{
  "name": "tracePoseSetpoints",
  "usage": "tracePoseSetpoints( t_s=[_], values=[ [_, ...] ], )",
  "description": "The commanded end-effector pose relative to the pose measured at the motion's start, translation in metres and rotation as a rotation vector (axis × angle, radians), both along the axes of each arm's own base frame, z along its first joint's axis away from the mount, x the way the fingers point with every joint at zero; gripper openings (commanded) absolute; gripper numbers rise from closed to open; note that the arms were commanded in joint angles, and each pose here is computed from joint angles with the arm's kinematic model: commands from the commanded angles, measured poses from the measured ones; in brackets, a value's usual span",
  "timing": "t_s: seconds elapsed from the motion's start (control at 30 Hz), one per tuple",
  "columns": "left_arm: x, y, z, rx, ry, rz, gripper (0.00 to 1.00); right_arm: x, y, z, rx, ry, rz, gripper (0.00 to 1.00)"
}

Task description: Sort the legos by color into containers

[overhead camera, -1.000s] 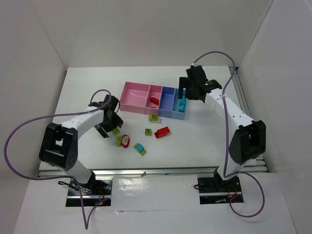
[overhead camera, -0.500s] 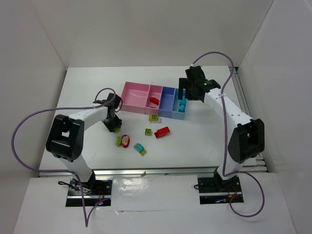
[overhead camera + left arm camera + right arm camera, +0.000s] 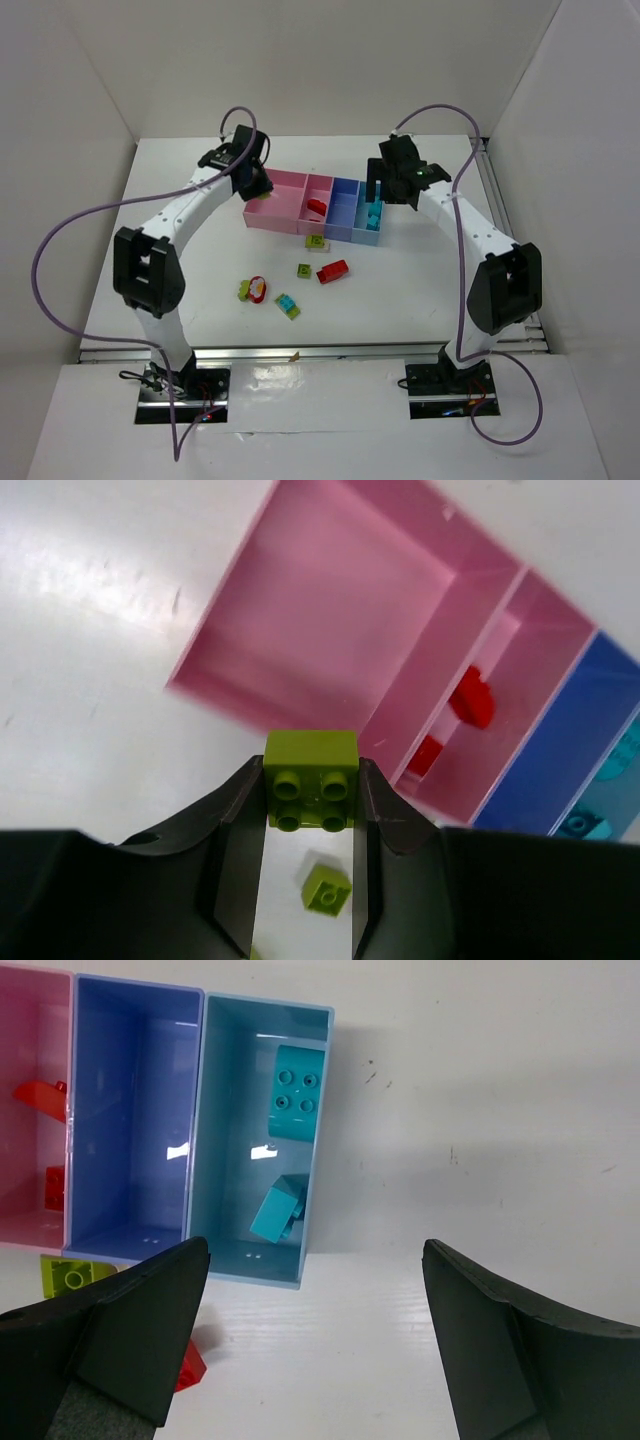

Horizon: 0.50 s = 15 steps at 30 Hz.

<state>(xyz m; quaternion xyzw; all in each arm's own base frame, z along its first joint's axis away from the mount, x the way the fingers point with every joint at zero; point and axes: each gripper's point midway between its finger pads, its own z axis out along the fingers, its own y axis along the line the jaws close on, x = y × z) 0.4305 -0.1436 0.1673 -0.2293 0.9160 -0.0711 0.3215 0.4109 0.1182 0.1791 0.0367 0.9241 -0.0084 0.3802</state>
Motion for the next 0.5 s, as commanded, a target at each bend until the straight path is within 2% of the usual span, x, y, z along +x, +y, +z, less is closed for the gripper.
tracePoseSetpoints(
  t_s=[0.0,0.07,0.1,0.17,0.23,0.27,0.33,0.37,0.43,0.47],
  values=[
    [0.025,-0.011,-0.024,0.044,0.049,-0.103,0.03,0.007,0.004,0.023,0.001,-0.095,-0.019,0.94],
    [0.044,-0.017,-0.017,0.062,0.032,-0.133,0.05,0.005,0.004,0.027,0.0,-0.111,0.005,0.94],
    [0.05,-0.018,-0.035,0.078,0.068,-0.142,0.05,-0.001,0.008,0.031,0.008,-0.126,0.031,0.94],
    [0.058,-0.026,-0.035,0.067,0.068,-0.171,0.1,-0.009,0.019,0.028,0.036,-0.121,0.095,0.94],
    [0.062,-0.026,-0.044,0.051,0.087,-0.177,0.33,-0.019,0.028,0.025,0.054,-0.112,0.115,0.94],
    [0.06,-0.03,-0.044,0.034,0.092,-0.189,0.59,-0.022,0.033,0.02,0.076,-0.1,0.102,0.94],
    [0.059,-0.026,-0.049,0.029,0.107,-0.185,0.81,-0.036,0.042,0.002,0.069,-0.053,0.114,0.94],
    [0.056,-0.025,-0.041,0.026,0.095,-0.186,0.84,-0.041,0.047,-0.002,0.081,-0.041,0.112,0.94],
    [0.05,-0.023,-0.03,0.03,0.084,-0.194,0.83,-0.057,0.061,-0.017,0.082,0.005,0.158,0.94],
    [0.043,-0.022,-0.008,0.039,0.051,-0.191,0.81,-0.06,0.066,-0.019,0.082,0.006,0.173,0.94]
  ],
)
